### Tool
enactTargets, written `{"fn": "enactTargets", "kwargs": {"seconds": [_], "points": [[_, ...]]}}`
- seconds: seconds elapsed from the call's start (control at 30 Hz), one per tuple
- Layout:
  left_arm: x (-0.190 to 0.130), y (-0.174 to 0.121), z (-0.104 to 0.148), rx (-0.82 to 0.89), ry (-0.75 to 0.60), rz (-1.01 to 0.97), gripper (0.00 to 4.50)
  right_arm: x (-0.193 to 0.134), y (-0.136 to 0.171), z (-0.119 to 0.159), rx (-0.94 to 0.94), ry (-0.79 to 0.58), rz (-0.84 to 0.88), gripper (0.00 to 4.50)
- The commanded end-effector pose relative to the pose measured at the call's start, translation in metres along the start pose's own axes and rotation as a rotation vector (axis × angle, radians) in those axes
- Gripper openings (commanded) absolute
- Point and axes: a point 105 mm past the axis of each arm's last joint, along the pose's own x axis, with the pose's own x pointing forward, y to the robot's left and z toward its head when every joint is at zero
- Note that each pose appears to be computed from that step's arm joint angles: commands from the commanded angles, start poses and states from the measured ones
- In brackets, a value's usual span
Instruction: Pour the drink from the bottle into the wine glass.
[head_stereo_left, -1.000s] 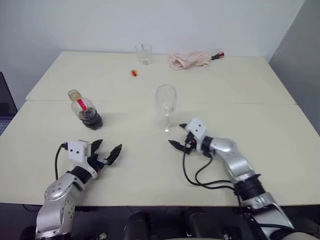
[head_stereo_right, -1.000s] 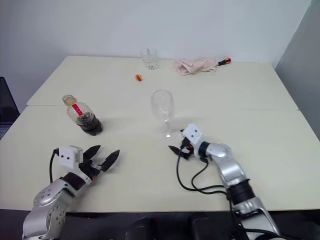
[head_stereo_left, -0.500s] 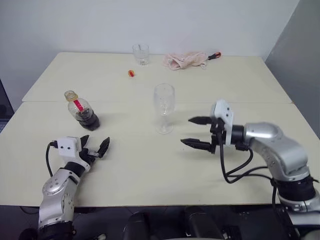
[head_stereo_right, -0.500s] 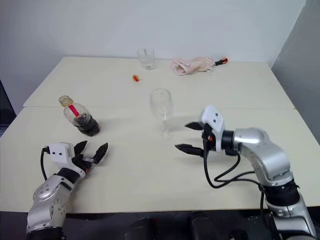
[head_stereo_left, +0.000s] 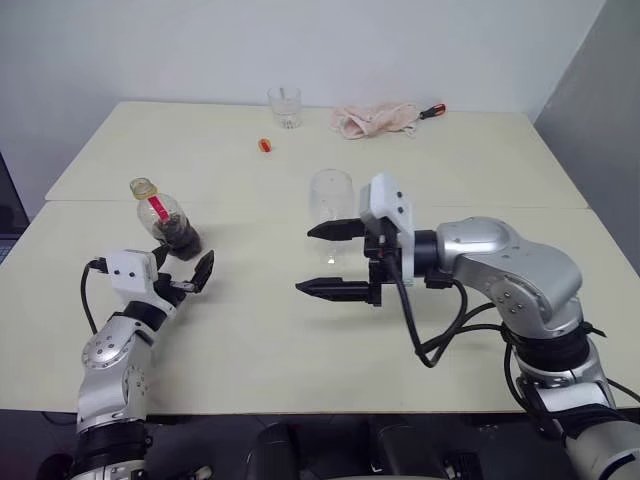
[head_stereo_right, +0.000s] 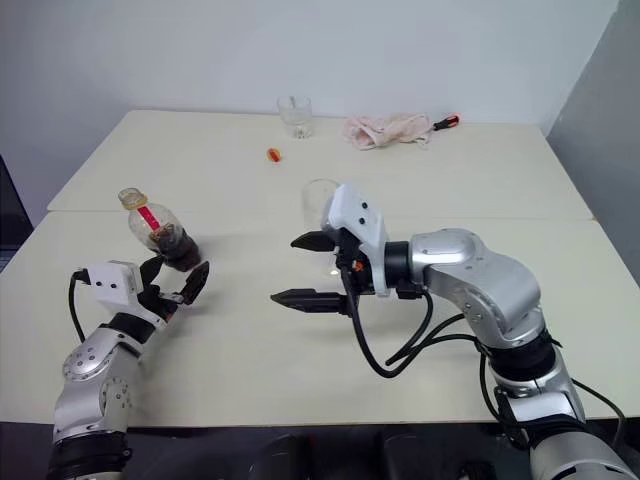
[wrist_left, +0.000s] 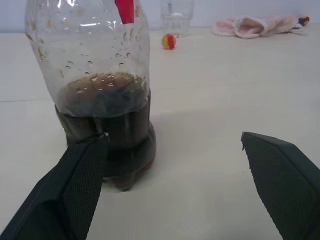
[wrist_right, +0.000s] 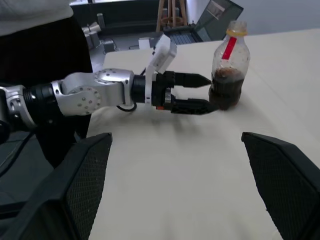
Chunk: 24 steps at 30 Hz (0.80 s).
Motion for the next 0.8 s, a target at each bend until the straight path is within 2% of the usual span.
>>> {"fn": "enactTargets", "kwargs": {"seconds": [0.03,0.27,0.43,0.8], "points": [[-0.010,0.010,0.015,0.055,-0.044,0.046,4.50,0.005,-0.006,0.010,-0.068,-0.008,-0.038,4.43],[-0.018,0.011,0.013,0.052,-0.032,0.069,4.50,0.015,-0.010,0.007,-0.065,-0.007,-0.045,4.43],[-0.012,0.020,0.032,0.057,-0.078,0.092,4.50,0.024,-0.021,0.007,-0.040,-0.009,-0.079,4.43],[0.003,0.031,0.043,0.062,-0.088,0.116,4.50,0.024,-0.021,0.006,-0.052,0.004,-0.089,4.43]]}}
